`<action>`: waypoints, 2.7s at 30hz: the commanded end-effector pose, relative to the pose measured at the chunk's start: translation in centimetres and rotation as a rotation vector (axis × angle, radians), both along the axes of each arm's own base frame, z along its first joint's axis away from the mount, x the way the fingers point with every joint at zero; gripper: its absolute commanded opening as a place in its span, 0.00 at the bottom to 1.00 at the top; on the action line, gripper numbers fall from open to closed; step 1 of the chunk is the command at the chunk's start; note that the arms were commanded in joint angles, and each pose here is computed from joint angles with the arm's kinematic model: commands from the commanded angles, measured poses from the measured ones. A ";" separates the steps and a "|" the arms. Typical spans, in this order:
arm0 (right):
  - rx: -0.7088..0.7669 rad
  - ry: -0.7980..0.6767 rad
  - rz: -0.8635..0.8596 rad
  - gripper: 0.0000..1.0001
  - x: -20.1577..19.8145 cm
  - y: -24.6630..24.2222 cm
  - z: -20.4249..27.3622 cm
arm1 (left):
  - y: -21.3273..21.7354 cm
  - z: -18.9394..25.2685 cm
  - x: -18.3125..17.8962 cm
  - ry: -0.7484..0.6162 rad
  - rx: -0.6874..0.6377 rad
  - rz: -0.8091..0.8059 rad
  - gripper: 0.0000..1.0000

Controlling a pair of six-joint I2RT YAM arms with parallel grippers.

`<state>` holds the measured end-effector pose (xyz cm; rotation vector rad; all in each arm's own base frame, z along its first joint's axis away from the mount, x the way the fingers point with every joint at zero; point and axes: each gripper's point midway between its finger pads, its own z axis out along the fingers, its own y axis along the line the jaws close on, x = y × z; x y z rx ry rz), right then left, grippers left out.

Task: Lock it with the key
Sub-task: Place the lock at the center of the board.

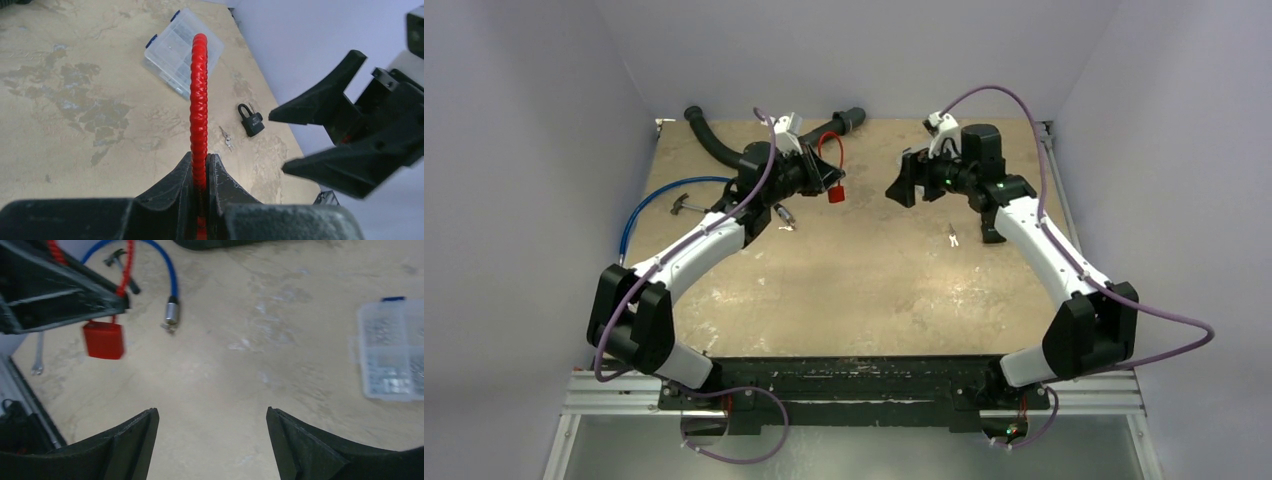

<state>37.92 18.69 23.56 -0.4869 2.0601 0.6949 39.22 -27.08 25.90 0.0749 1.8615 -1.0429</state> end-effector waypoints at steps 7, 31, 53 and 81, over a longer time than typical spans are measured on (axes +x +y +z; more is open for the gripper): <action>0.139 -0.013 0.104 0.96 -2.6 7.5 5.1 | -1.6 3.2 1.3 -0.030 -0.068 0.086 0.00; 0.132 -0.003 -0.004 0.75 -0.3 12.7 4.1 | -2.6 3.7 1.0 -0.033 -0.087 0.079 0.00; 0.119 0.004 -0.043 0.47 0.2 12.3 2.8 | -3.3 3.7 0.0 0.025 -0.172 0.041 0.00; -0.236 0.112 -0.264 0.14 -0.8 -2.0 -8.7 | 5.2 1.7 0.0 -0.073 0.161 0.116 1.00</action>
